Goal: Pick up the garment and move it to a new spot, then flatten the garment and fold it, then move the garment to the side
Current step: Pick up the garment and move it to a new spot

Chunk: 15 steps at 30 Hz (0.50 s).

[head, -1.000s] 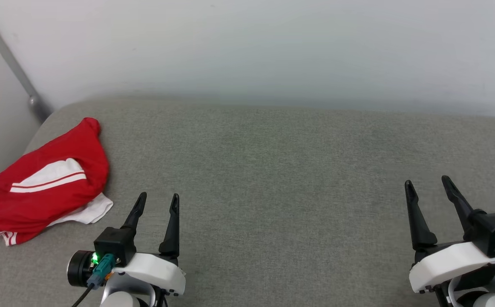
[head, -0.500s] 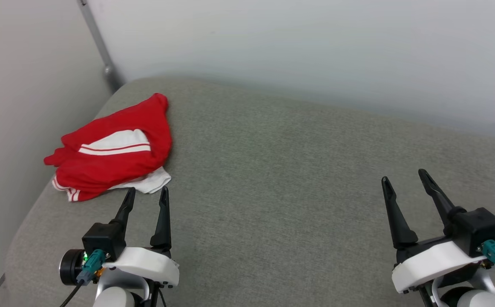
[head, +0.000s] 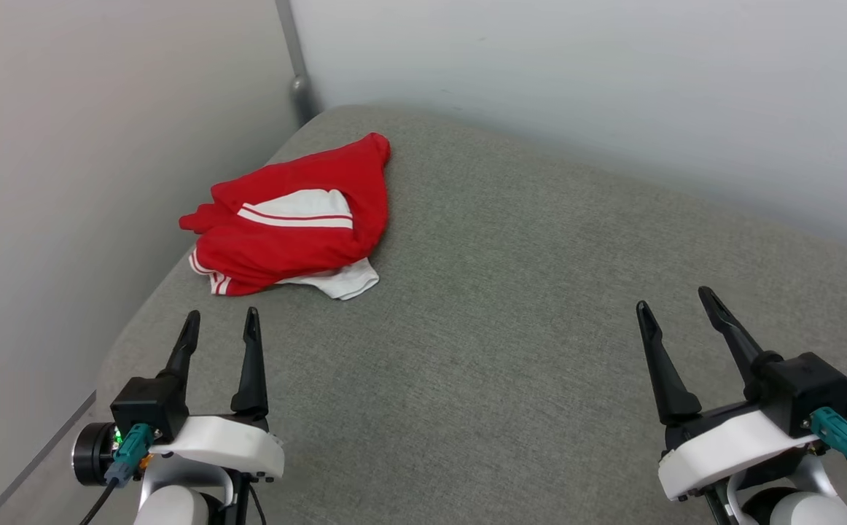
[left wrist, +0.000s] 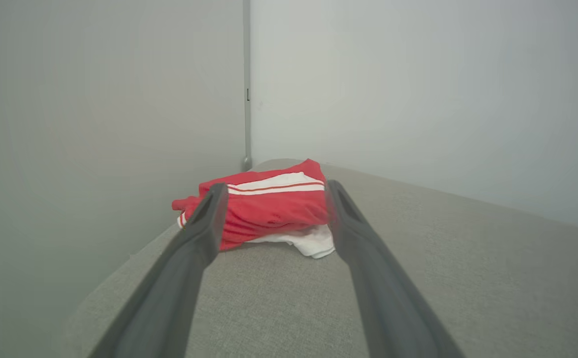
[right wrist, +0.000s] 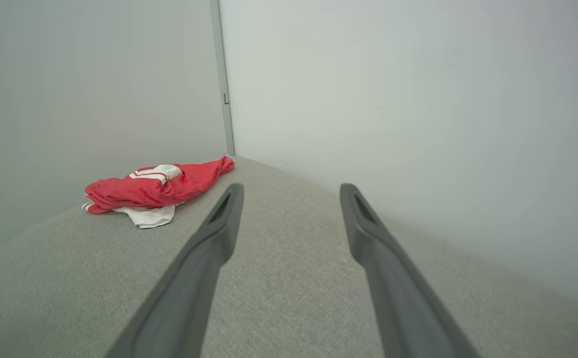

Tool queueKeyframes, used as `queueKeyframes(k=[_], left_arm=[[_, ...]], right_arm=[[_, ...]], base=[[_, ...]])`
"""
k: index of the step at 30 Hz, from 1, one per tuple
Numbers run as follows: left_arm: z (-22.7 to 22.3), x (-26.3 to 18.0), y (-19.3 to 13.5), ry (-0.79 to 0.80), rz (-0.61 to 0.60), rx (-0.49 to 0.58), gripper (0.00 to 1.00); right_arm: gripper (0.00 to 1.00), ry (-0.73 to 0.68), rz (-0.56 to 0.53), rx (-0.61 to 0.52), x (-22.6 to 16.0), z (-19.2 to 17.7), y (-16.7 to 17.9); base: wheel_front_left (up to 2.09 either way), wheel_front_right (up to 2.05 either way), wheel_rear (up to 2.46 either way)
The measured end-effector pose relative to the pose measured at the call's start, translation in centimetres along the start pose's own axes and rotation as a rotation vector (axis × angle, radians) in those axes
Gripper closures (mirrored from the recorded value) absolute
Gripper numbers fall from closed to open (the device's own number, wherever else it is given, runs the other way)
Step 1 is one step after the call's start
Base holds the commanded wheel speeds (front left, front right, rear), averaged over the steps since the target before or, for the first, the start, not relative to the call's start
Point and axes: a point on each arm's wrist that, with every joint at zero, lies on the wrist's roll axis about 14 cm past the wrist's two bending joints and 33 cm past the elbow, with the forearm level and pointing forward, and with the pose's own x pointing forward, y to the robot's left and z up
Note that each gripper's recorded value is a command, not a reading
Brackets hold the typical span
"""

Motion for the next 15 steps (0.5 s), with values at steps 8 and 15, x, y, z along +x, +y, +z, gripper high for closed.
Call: queueKeyframes(k=[8, 15], left_arm=[[0.2, -0.4, 1.5, 0.001, 0.042, 0.018, 0.0], [0.9, 0.6, 1.4, -0.02, 0.034, 0.039, 0.0]], right_arm=[[0.0, 0.002, 0.032, 0.014, 1.1, -0.5, 0.8], [0.0, 0.01, 0.026, 0.016, 1.2, -0.9, 0.4]], base=[[0.0, 0.0, 0.0], [0.0, 0.0, 0.0]])
